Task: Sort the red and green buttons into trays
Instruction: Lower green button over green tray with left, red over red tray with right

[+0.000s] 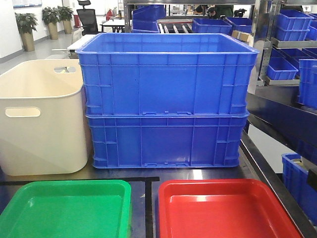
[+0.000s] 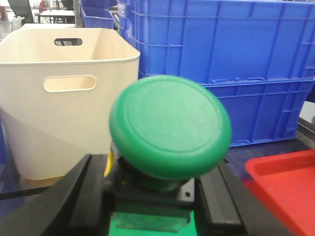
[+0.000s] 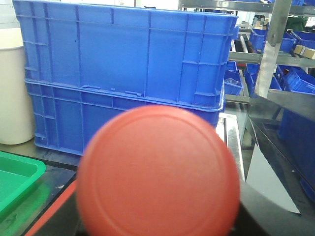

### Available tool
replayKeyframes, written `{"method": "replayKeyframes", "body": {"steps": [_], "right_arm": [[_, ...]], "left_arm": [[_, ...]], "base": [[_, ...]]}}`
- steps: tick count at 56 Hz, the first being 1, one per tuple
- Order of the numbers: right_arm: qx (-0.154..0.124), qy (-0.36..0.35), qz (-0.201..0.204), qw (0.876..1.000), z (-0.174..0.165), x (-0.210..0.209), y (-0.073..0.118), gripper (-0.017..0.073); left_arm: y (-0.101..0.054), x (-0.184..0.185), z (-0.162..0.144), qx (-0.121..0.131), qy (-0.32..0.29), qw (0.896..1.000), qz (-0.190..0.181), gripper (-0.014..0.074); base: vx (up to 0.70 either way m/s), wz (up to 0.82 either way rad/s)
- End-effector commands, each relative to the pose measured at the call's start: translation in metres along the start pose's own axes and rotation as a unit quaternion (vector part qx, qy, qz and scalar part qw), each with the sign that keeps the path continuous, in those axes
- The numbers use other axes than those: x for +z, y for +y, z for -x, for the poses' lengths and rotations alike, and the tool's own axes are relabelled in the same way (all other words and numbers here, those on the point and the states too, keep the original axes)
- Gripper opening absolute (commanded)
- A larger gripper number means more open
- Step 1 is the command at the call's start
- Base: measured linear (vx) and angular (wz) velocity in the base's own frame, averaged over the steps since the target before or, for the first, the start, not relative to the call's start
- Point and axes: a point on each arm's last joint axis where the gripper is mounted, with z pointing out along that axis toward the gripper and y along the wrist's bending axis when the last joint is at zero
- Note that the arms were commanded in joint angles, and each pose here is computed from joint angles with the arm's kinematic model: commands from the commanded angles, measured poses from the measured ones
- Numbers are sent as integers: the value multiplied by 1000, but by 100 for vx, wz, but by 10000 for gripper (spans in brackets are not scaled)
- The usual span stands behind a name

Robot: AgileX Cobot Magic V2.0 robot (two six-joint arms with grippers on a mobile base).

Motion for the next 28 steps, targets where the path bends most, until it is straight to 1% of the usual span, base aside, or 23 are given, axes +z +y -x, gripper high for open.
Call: {"method": "replayKeyframes", "body": {"steps": [1,5,9,11,14,18,28], "right_arm": [[-9,-41,21,999,17,-2,3,-9],[-7,-49,37,998,18,0,6,-9],[-8,-55,64,996,18,8,13,-9],[-10,-55,76,996,17,13,17,-9],[-12,-48,89,995,14,22,21,-9],[-14,-33,105,994,8,35,27,-9],[-14,-2,170,985,-11,72,48,-9]], "left_arm": [[-3,-3,20,-20,-65,998,-17,-6],[-4,-1,22,-39,-74,996,-23,-6],[-6,6,23,-70,-80,994,-31,-6],[-6,11,23,-79,-80,993,-33,-6],[-6,18,22,-83,-75,993,-32,-6],[-6,31,18,-79,-56,995,-29,-6],[-6,69,-2,-79,16,997,-18,-6]], "base": [[0,0],[0,0],[0,0],[0,0],[0,0],[0,0],[0,0]]}}
